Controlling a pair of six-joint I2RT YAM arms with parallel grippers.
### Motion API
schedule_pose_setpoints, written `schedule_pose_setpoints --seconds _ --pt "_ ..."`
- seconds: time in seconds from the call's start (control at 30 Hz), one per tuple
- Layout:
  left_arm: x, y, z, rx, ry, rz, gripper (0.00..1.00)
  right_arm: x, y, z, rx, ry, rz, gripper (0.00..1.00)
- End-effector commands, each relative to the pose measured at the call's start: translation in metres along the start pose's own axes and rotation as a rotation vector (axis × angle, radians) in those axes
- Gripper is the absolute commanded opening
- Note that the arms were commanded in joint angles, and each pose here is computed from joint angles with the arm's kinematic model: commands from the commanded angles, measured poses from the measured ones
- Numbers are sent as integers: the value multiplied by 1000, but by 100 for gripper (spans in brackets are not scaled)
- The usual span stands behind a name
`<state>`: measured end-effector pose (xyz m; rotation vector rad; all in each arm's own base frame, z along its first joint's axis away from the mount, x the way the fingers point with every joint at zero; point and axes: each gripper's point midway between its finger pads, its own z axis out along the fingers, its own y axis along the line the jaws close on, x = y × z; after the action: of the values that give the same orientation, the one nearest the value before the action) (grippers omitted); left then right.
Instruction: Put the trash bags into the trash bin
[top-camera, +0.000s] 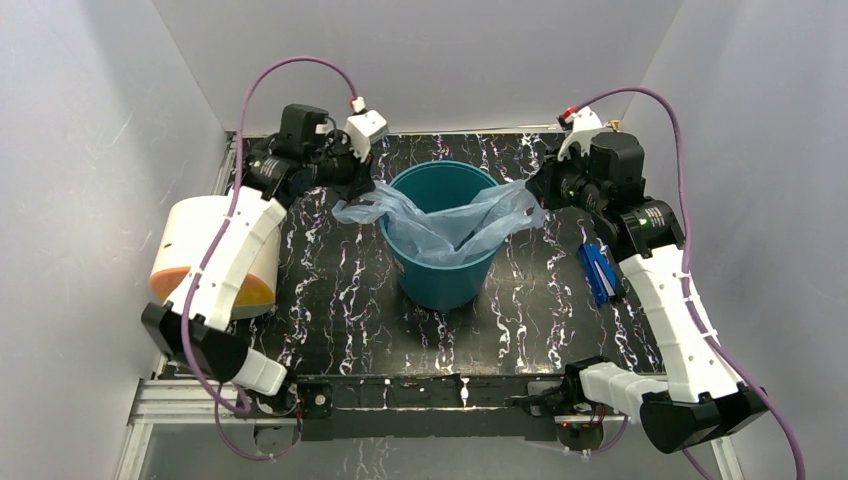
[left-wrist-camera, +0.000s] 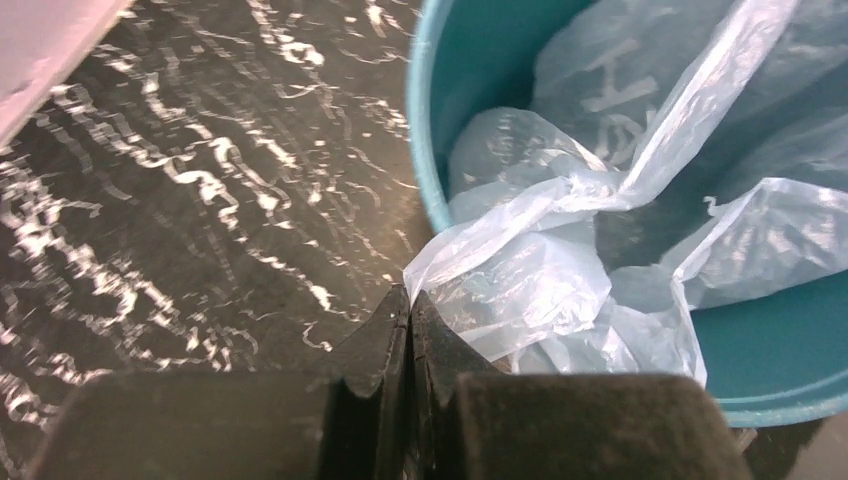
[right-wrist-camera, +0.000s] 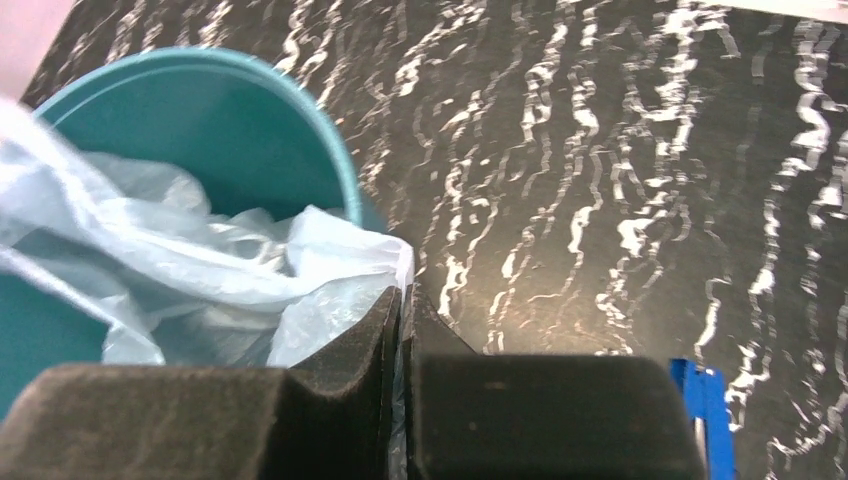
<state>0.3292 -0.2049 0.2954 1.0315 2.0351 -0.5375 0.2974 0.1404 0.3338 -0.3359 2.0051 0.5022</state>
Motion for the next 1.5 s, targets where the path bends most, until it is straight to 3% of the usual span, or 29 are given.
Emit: schedule_pose_setpoints --seconds 0.0,0.1,0.27,0.47,0.6,0.83,1.3,1.47 --pt "-28 37 -33 -277 -186 -90 0 -27 -41 -8 248 -148 39 11" --pt "-17 46 -39 -348 -210 -156 0 -24 -56 -9 330 -157 65 7" --pt "-8 39 -44 -343 -278 -219 0 -25 -54 -11 316 -202 68 5" --pt "12 32 -27 -305 -262 -295 0 -1 -49 7 260 -72 58 4" --pt "-22 3 -19 -82 -359 -332 0 -1 -44 15 234 -87 107 4" --pt "-28 37 -37 -276 -416 -377 0 -11 -61 13 319 -121 130 6" --pt "-37 62 -20 -283 -419 -401 0 -38 -62 26 296 -199 133 9" --pt "-15 68 3 -268 -391 -471 0 -17 -76 51 311 -117 164 10"
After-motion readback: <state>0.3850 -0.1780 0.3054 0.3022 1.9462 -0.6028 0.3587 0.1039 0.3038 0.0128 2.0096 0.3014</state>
